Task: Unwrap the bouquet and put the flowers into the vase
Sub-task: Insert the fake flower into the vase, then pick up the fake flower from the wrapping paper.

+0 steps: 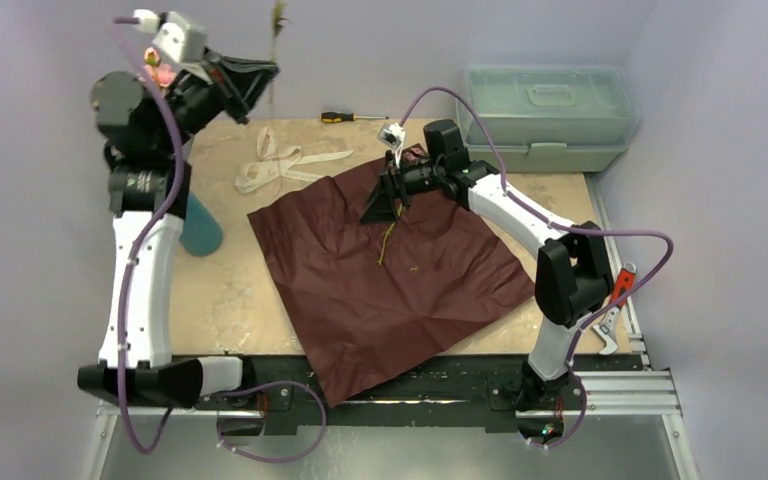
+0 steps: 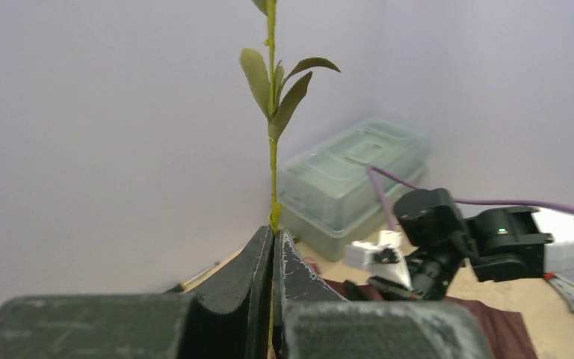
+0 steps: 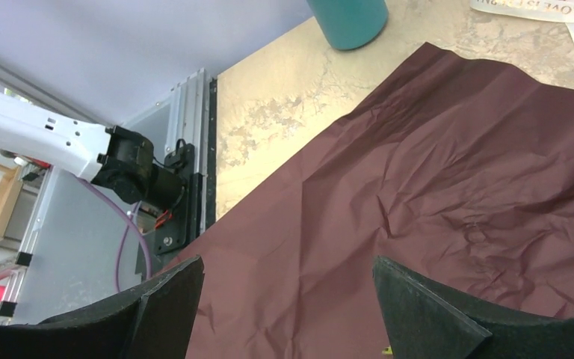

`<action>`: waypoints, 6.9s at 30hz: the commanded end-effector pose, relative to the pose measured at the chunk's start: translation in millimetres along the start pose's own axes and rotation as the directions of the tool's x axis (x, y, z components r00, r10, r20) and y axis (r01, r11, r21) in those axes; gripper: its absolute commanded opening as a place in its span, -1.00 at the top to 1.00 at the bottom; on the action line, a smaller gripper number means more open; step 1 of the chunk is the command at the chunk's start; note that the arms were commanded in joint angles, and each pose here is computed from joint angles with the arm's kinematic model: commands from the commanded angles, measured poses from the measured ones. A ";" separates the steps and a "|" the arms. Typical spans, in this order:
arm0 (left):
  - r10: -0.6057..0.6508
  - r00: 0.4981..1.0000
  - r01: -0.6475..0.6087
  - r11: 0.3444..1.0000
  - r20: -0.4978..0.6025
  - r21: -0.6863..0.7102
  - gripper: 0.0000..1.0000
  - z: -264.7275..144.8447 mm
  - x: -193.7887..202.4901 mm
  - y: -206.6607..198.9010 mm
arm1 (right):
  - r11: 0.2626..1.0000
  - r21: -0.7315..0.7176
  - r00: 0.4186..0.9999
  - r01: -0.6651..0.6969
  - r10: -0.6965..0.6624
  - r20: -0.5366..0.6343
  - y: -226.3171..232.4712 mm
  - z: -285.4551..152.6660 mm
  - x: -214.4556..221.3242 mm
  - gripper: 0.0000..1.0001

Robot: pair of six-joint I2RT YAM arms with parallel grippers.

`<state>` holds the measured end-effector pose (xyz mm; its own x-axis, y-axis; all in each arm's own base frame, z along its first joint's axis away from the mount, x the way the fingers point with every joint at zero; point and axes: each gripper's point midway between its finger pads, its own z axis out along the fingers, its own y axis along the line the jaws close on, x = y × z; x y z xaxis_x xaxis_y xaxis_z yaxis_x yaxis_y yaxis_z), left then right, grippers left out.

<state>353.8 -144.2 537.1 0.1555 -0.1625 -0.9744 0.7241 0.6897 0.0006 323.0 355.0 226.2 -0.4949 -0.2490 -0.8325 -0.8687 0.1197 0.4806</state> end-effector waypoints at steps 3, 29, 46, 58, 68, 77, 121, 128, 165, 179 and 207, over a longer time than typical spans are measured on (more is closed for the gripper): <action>0.120 0.992 -0.102 0.954 0.047 -0.281 1.00 -79.6 -46.6 27.0 | 0.995 -0.018 0.995 0.095 -0.095 0.020 22.0 -15.2 -20.5 -0.75; 0.418 0.891 0.155 0.094 0.180 -0.983 1.00 -303.7 -104.9 129.1 | 0.985 -0.014 0.984 0.174 -0.174 -0.029 28.1 -26.9 -18.4 -0.76; 0.543 0.832 0.074 0.091 0.112 -0.993 1.00 -298.1 -103.6 166.6 | 0.989 0.034 0.989 0.147 -0.146 -0.018 10.0 -32.7 -37.4 -0.76; 0.587 0.803 0.062 0.085 0.100 -0.994 1.00 -298.2 -102.6 177.0 | 0.992 0.025 0.992 0.122 -0.122 -0.024 5.7 -29.6 -39.8 -0.77; 0.595 0.799 0.049 0.080 0.087 -0.996 1.00 -298.6 -83.0 194.9 | 0.994 0.029 0.994 0.108 -0.108 -0.028 4.5 -33.5 -35.8 -0.76; 0.606 0.794 0.015 0.078 0.060 -0.997 1.00 -297.8 -67.2 205.3 | 0.995 0.024 0.995 0.096 -0.095 -0.032 1.6 -32.2 -34.9 -0.77; 0.188 0.954 -0.270 0.197 -0.234 -0.943 1.00 -290.1 116.3 252.8 | 0.997 0.029 0.996 0.065 -0.063 -0.065 -14.1 -30.7 -35.5 -0.77; 0.073 0.987 -0.158 0.264 -0.144 -0.951 1.00 -278.5 146.1 265.1 | 0.997 0.036 0.996 0.068 -0.066 -0.062 -15.7 -32.6 -36.9 -0.77; -0.446 0.749 -0.231 0.519 -0.491 -0.823 -0.55 -301.2 184.5 99.8 | 0.985 0.175 0.998 0.002 0.008 -0.055 -28.4 -47.4 -19.7 -0.73; -0.279 0.539 0.107 0.959 -0.795 -0.264 -0.53 -261.8 284.6 16.9 | 0.601 0.712 0.931 -0.363 0.271 0.246 -114.4 -118.9 14.9 -0.63; -0.043 0.420 -0.006 0.999 -0.906 -0.050 -0.52 -192.1 327.4 21.6 | 0.211 0.870 0.884 -0.447 0.254 0.393 -286.0 -87.3 20.0 -0.30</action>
<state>274.1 -45.4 157.7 -0.6058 0.5434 -0.5811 0.6926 0.7196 -0.0491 546.2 226.9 87.9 -0.7091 0.1522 -0.6885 -0.0125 0.9736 0.2281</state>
